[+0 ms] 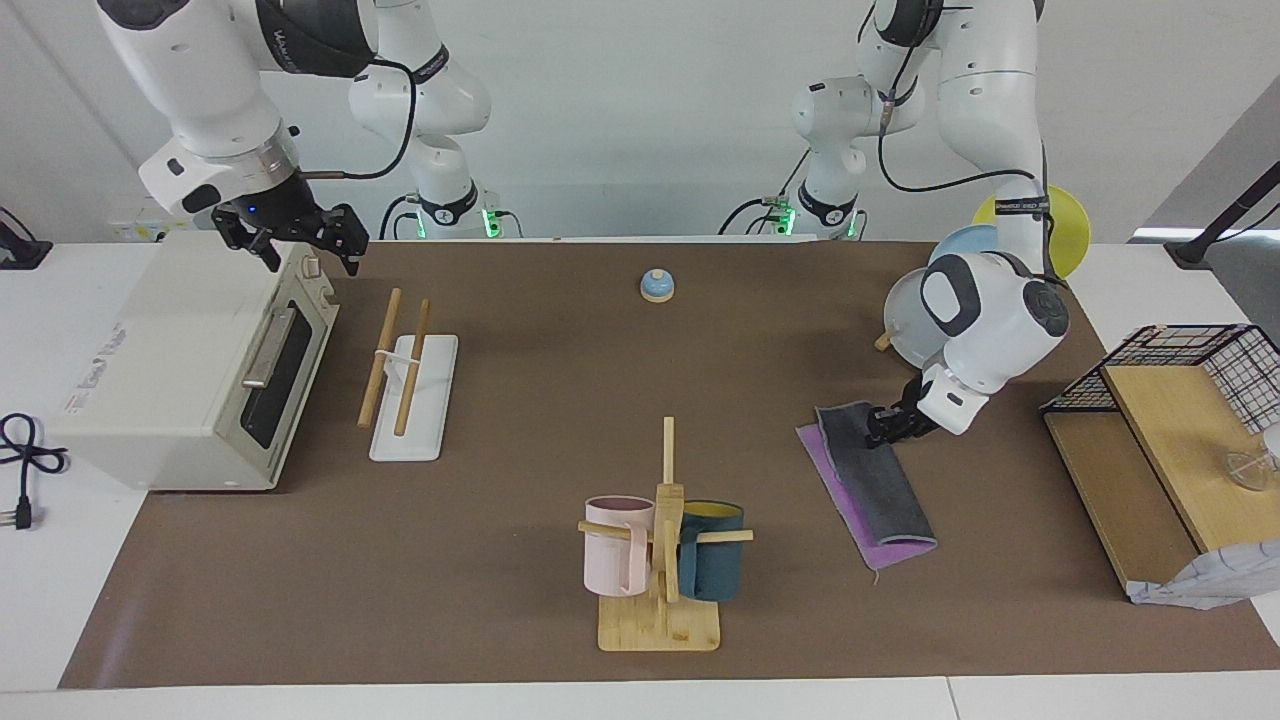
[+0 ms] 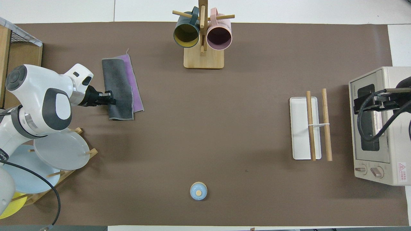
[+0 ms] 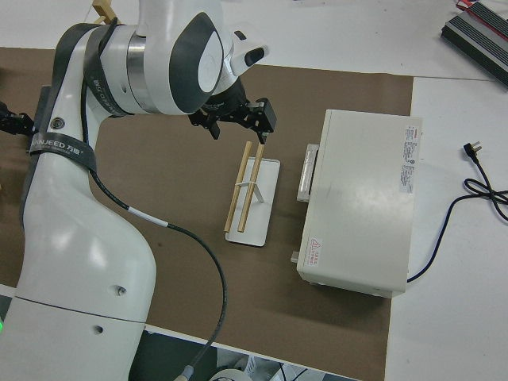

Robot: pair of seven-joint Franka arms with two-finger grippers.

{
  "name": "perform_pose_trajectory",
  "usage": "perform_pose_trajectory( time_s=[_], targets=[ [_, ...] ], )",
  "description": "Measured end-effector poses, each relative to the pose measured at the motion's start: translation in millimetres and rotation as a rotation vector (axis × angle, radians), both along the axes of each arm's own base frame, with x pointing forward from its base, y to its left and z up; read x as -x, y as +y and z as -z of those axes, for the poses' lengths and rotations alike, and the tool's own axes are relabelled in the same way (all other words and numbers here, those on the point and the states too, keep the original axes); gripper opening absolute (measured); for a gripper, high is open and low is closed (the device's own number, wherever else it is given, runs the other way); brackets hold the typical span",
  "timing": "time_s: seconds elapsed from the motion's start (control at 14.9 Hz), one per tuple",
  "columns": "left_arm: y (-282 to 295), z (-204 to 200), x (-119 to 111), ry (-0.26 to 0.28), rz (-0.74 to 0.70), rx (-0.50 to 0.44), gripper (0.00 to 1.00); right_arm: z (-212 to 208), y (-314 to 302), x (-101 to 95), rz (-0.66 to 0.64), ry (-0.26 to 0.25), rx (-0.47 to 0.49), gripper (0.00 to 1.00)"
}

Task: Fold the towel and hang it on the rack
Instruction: 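Grasp the folded towel's edge with the left gripper, then lift the folded towel with the left gripper while the right gripper approaches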

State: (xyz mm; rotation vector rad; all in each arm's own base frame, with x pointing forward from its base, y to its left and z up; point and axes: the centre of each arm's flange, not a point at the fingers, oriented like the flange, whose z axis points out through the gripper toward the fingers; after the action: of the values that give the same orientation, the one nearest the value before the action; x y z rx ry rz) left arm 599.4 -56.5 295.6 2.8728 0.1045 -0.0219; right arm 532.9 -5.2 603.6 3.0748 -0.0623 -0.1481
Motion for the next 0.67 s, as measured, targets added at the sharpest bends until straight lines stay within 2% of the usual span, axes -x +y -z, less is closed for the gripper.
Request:
perform_pose_trajectory(
  time_s=[0.07,0.2,0.47,0.67],
  targets=[
    [0.0,0.5,0.4,0.002,-0.002,0.001,0.20,0.0,0.0,0.0,0.000,0.000,0.000,1.00],
    [-1.2,1.1,1.4,0.005,-0.007,0.008,0.03,0.0,0.0,0.0,0.000,0.000,0.000,1.00],
    [-2.8,-8.3,-2.1,0.043,-0.088,0.016,0.03,0.0,0.0,0.0,0.000,0.000,0.000,1.00],
    [-8.7,-47.0,-11.9,0.095,-0.193,0.030,0.03,0.0,0.0,0.0,0.000,0.000,0.000,1.00]
  ],
)
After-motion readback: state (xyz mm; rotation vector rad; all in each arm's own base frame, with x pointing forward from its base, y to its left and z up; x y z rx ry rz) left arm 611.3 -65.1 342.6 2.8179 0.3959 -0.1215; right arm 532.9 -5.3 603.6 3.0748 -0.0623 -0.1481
